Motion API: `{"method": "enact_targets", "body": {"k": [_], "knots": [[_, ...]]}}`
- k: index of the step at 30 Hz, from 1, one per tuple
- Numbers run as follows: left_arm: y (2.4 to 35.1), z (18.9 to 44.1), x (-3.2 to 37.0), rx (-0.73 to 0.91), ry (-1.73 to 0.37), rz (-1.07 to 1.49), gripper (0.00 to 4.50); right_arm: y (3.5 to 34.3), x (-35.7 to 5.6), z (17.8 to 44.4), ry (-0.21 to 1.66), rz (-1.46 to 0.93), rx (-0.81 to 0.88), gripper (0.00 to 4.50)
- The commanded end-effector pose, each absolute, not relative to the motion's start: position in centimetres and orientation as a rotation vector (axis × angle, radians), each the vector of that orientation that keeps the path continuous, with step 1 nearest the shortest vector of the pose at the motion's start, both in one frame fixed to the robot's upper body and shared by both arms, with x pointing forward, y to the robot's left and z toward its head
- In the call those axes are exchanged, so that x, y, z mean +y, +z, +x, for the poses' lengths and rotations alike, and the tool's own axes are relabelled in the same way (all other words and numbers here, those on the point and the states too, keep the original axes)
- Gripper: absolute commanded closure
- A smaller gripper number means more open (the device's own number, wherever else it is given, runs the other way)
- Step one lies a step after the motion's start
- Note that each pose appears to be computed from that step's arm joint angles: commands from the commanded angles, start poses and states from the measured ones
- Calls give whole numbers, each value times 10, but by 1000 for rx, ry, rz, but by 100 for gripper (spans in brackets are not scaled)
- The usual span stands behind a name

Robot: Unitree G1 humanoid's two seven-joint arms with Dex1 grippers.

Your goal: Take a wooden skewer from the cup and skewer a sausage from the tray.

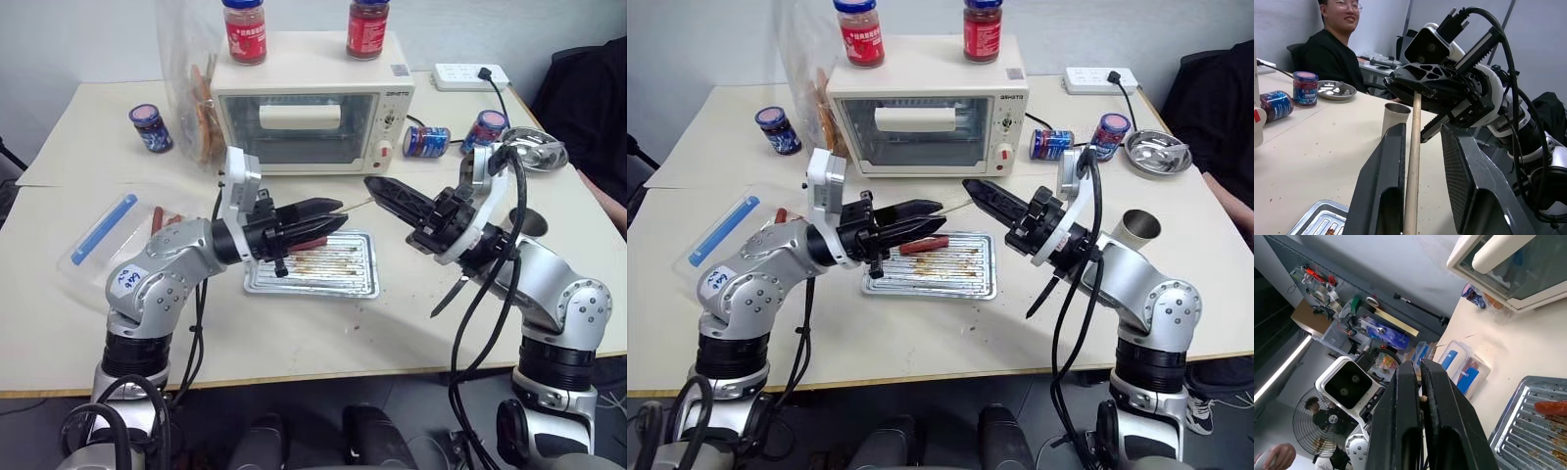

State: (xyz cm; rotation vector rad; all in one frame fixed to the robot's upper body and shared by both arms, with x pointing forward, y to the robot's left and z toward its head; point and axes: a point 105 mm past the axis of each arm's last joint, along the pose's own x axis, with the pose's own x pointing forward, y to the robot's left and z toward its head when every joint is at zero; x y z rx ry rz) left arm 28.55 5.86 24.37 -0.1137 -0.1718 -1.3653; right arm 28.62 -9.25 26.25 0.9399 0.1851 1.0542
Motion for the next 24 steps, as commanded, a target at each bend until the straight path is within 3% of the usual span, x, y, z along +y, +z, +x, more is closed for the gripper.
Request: {"method": "enact_targets", "body": {"k": [1,9,15,21,22,24], "knots": [[251,284,58,-219,-1366,-91,333,277,-88,277,1102,930,135,450],[254,286,58,-238,-1356,-122,333,277,-88,278,1096,921,138,450],[256,288,60,-251,-1340,-139,449,278,-89,279,1092,920,134,450],[257,292,65,-252,-1315,-133,449,278,-90,279,1085,924,133,450],[257,293,67,-251,-1310,-128,450,278,-90,280,1084,927,133,398],[257,294,71,-243,-1296,-112,450,279,-90,280,1084,928,133,363]]}}
